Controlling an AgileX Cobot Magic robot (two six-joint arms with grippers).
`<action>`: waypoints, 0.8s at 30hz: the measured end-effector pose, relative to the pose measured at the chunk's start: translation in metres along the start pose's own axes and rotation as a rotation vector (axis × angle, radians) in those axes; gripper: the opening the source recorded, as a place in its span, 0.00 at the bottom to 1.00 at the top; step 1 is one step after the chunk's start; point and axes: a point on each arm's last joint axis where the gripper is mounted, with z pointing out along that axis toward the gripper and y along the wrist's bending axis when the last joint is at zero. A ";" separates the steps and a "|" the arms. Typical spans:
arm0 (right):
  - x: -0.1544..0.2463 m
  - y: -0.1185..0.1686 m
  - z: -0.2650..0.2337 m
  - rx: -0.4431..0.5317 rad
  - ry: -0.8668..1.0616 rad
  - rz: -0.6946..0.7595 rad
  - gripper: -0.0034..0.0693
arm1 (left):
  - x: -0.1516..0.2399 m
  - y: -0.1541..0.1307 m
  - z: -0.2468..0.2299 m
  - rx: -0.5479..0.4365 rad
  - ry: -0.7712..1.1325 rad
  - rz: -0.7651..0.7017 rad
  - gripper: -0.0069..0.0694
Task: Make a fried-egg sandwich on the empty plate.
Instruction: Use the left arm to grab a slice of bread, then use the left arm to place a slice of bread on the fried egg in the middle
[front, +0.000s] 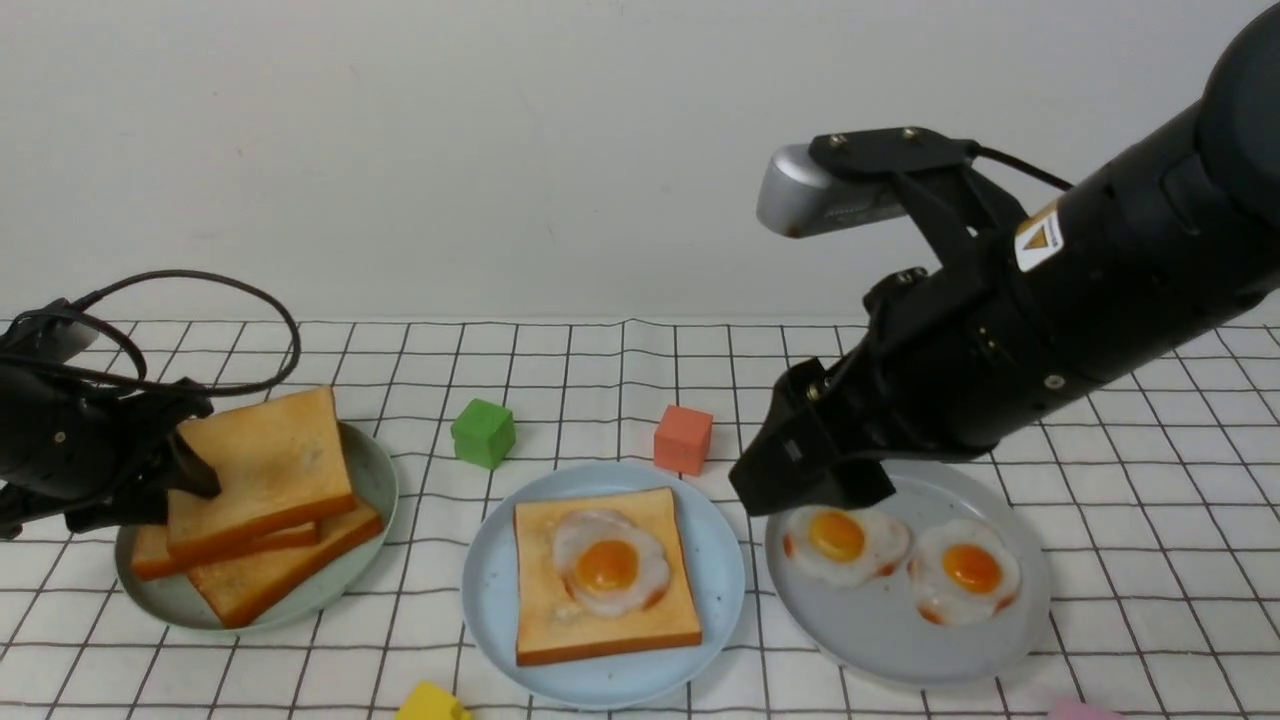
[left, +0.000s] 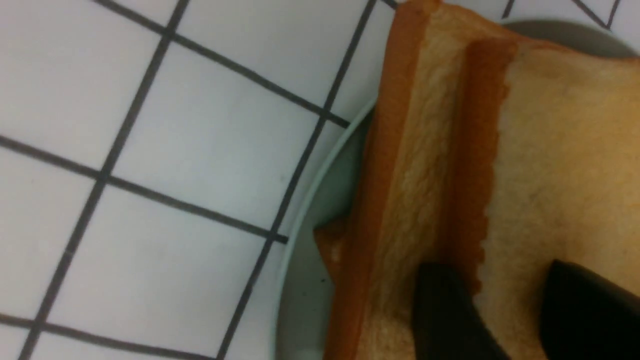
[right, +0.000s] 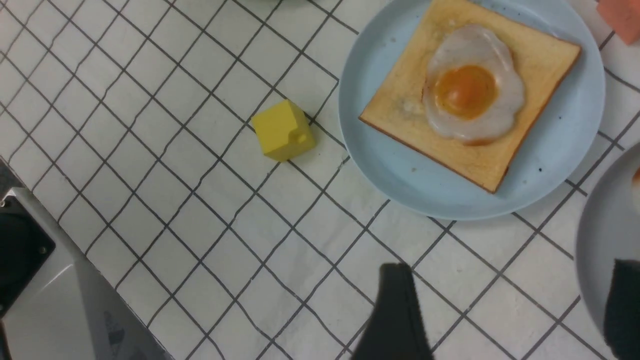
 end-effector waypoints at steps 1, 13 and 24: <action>0.000 0.000 0.000 0.000 0.000 -0.001 0.78 | 0.000 0.000 0.000 -0.001 0.001 0.002 0.37; 0.003 0.001 0.000 -0.008 0.036 -0.003 0.78 | -0.002 -0.016 -0.051 0.002 -0.089 0.100 0.35; 0.005 0.001 0.000 -0.010 0.051 -0.006 0.78 | 0.072 -0.116 -0.071 0.276 0.016 0.423 0.32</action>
